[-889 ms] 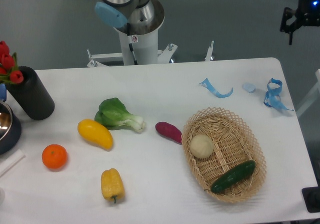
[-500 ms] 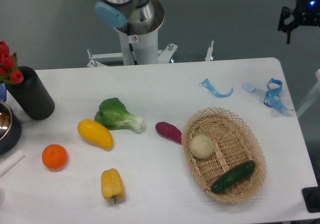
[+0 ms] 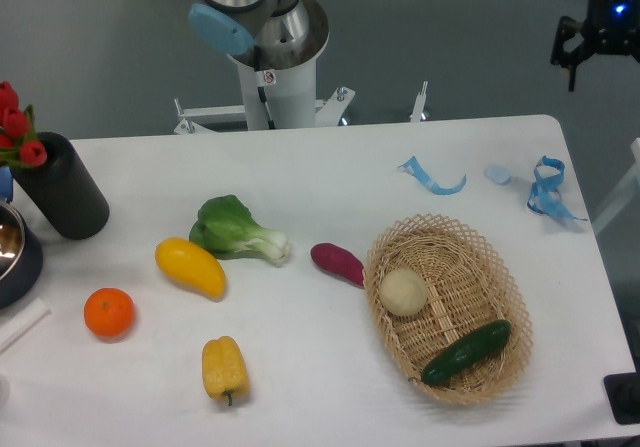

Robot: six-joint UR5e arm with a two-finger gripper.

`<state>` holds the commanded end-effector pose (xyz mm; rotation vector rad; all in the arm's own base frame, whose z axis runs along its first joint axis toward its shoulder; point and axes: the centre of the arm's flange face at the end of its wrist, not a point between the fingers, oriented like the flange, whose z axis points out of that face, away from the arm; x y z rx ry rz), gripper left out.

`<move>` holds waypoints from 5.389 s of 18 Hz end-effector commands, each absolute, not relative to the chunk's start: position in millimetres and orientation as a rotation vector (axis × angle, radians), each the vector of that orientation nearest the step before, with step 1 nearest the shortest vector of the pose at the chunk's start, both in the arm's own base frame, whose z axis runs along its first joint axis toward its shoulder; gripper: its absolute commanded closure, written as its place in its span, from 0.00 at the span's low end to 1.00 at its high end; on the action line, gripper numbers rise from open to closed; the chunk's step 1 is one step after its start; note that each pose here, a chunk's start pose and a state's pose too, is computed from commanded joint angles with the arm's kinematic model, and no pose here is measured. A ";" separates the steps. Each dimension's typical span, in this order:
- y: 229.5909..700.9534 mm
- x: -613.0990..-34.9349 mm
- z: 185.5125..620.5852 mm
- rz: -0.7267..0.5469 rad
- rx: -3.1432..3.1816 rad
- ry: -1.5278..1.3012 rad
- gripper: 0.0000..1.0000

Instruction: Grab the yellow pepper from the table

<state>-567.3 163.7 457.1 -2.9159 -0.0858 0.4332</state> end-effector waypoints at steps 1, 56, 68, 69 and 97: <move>164.9 -566.2 455.8 0.424 -2.903 -0.103 0.00; 638.3 -297.0 245.4 -0.127 -2.842 -0.651 0.00; 657.2 -275.0 213.3 -0.048 -2.883 -0.661 0.00; 657.4 -273.8 211.5 -0.050 -2.886 -0.662 0.00; 657.0 -268.4 203.4 0.032 -2.923 -0.646 0.54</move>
